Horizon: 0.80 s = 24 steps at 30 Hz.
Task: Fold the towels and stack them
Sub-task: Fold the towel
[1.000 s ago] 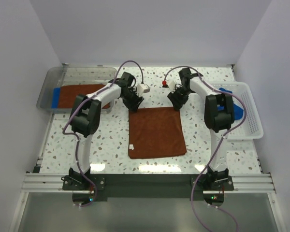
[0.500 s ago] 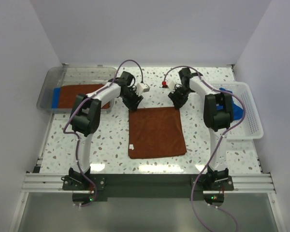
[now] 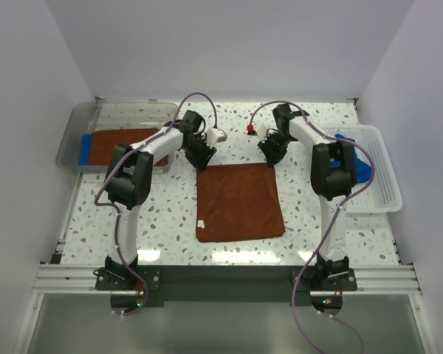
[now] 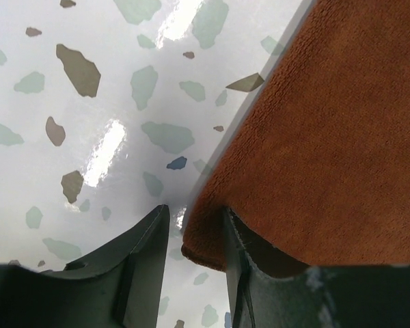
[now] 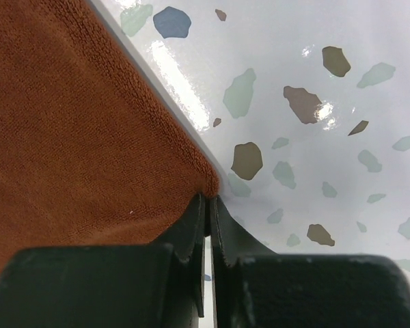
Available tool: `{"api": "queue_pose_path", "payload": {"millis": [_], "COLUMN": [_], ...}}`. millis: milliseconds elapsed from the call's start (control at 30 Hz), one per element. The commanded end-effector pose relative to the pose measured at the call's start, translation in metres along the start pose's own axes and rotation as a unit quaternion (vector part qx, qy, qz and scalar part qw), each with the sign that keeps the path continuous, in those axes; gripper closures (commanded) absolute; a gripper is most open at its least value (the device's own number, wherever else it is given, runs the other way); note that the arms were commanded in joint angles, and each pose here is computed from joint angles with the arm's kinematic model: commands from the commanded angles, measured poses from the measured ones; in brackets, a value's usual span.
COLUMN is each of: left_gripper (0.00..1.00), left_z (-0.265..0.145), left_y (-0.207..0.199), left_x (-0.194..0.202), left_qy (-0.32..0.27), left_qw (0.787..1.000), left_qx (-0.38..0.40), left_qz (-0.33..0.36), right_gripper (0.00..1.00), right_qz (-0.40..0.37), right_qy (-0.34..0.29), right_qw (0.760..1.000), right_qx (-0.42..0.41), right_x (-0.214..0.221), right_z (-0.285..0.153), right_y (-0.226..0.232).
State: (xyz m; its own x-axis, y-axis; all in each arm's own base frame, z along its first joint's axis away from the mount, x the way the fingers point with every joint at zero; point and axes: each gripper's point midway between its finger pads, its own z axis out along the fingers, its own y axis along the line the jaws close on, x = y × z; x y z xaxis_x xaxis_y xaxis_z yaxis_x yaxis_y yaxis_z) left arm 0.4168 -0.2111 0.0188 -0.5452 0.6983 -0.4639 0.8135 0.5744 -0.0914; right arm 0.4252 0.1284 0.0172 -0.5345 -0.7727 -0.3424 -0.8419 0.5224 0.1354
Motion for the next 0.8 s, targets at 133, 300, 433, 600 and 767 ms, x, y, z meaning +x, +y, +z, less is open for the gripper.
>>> {"api": "queue_pose_path", "payload": {"millis": [133, 300, 433, 600, 767], "left_gripper": [0.61, 0.65, 0.67, 0.78, 1.0], "left_z": [-0.001, 0.007, 0.016, 0.029, 0.028], "left_y": [-0.006, -0.008, -0.011, -0.016, -0.007], "left_x": [0.062, 0.064, 0.069, 0.09, 0.096], "left_qy": [0.106, 0.107, 0.112, 0.139, 0.152], "left_qw": [0.994, 0.993, 0.992, 0.988, 0.986], "left_qx": [-0.006, 0.007, 0.018, 0.024, 0.005], "left_qz": [-0.039, -0.043, -0.05, -0.063, -0.06], "right_gripper": [1.0, 1.0, 1.0, 1.0, 1.0], "right_qz": [0.01, 0.011, 0.013, 0.013, 0.014], "right_qy": [0.043, 0.044, 0.04, 0.035, 0.008], "right_qw": [0.999, 0.999, 0.999, 0.999, 1.0], "right_qx": [-0.021, -0.02, -0.016, -0.011, 0.026], "right_x": [0.026, 0.026, 0.023, 0.022, 0.007], "right_z": [0.015, 0.015, 0.014, 0.015, 0.001], "right_y": [0.007, 0.008, 0.008, 0.007, -0.004]}}
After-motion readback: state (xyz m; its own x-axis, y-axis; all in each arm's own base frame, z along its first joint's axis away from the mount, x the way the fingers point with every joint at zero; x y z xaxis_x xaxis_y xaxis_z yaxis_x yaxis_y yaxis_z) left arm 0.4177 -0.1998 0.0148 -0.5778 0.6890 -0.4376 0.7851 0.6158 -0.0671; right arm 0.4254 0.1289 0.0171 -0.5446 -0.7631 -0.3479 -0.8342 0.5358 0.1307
